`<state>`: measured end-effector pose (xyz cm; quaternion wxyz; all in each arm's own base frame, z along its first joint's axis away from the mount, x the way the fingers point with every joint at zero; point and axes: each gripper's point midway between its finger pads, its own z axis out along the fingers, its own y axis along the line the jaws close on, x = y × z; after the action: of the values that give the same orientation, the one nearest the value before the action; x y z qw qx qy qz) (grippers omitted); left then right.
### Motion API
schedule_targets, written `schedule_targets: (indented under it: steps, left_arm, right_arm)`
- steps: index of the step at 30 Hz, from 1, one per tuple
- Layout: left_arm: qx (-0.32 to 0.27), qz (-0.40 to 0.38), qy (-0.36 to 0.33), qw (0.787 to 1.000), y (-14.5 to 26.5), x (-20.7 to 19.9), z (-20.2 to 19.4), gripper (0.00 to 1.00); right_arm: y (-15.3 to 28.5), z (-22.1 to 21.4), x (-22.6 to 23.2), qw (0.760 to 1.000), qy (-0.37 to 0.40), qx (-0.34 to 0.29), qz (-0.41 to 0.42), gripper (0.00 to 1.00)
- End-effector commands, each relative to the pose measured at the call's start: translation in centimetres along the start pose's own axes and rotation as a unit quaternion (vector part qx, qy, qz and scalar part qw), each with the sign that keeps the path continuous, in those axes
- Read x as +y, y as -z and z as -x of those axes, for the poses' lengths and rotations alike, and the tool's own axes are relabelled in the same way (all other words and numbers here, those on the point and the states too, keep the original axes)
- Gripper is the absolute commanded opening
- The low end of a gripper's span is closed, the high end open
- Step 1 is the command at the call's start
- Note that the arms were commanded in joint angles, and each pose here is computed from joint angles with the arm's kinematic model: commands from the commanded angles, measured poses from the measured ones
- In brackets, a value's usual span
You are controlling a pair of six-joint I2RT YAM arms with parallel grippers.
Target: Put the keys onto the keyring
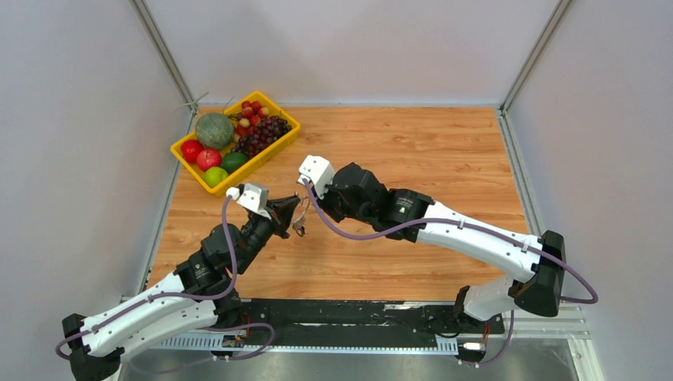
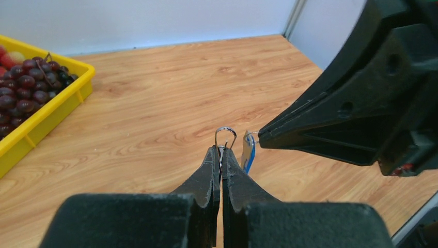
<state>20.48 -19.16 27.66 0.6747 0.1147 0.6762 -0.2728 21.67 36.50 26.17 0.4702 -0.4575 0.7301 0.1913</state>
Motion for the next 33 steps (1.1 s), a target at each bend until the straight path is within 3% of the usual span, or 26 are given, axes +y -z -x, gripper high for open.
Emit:
schedule_targets:
  steps: [1, 23, 33]
  left_arm:
    - [-0.012, 0.034, 0.026, 0.999, -0.1, 0.6, 2.0, 0.0]
    - [-0.017, 0.034, 0.042, 0.998, 0.4, 0.7, 2.5, 0.0]
    - [-0.024, 0.032, 0.047, 0.998, 0.6, 0.7, 2.7, 0.0]
  right_arm:
    - [1.0, 4.6, -1.6, 0.991, 0.075, -0.086, -0.076, 0.0]
    - [1.0, 6.9, 0.8, 0.942, 0.229, -0.202, -0.137, 0.0]
    - [0.2, 6.8, 1.2, 0.939, 0.245, -0.194, -0.143, 0.0]
